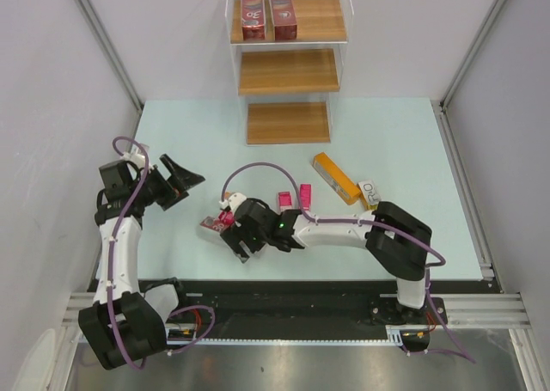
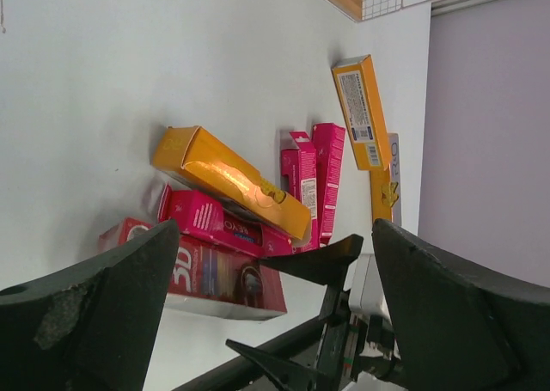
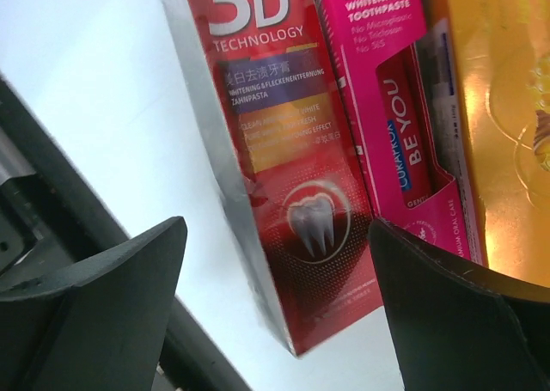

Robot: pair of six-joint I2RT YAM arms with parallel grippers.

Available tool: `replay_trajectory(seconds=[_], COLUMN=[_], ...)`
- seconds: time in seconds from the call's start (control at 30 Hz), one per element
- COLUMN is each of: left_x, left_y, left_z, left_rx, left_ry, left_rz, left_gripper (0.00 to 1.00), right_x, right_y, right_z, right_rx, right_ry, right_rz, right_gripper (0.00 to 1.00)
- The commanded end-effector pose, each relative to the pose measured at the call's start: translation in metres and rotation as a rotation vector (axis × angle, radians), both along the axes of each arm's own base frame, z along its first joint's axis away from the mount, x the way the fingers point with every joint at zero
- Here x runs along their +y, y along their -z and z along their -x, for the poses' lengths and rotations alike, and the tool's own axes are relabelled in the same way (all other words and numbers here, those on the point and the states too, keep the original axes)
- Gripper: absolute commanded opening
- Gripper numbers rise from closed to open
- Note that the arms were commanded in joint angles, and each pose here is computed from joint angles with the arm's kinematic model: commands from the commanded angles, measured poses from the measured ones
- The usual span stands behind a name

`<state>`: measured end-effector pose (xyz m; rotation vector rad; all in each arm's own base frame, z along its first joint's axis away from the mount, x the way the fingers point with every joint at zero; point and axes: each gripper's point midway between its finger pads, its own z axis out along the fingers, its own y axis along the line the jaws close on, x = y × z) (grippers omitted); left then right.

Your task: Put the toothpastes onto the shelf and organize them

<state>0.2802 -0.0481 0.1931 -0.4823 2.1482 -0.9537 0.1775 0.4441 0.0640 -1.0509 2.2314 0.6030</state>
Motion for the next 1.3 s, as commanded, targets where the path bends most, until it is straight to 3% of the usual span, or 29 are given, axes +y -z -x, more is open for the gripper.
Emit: replay_trajectory(seconds=[0.0,0.33,0.9,1.27], left_x=[-0.002,-0.004,-0.004,-0.004], left_y=[-0.005,0.002,0.012,0.017], left_z=[0.002,0.005,0.009,0.011], left_rx=[-0.05,-0.039,-0.027,-0.016], left_ry=[0.033,0.039,0.03,0.03], left_rz=[-0.013,-0.007,-0.01,-0.01], left_gripper=[1.0,1.0,1.0,1.0], right_x=[-0.007,-0.016,0.002,0.007], right_y=[0.021,0.025,-0.04,-0.026], right_z=[-0.006,-0.005,0.036,0.036], right_rx=[0.016,0.016,-0.11,-0.076], right_ry=[0.038,0.054,-0.059,-0.072], right_rz=[0.056,0.096,0.001,0.003], right_gripper=[0.92,0.9,0.9,0.91])
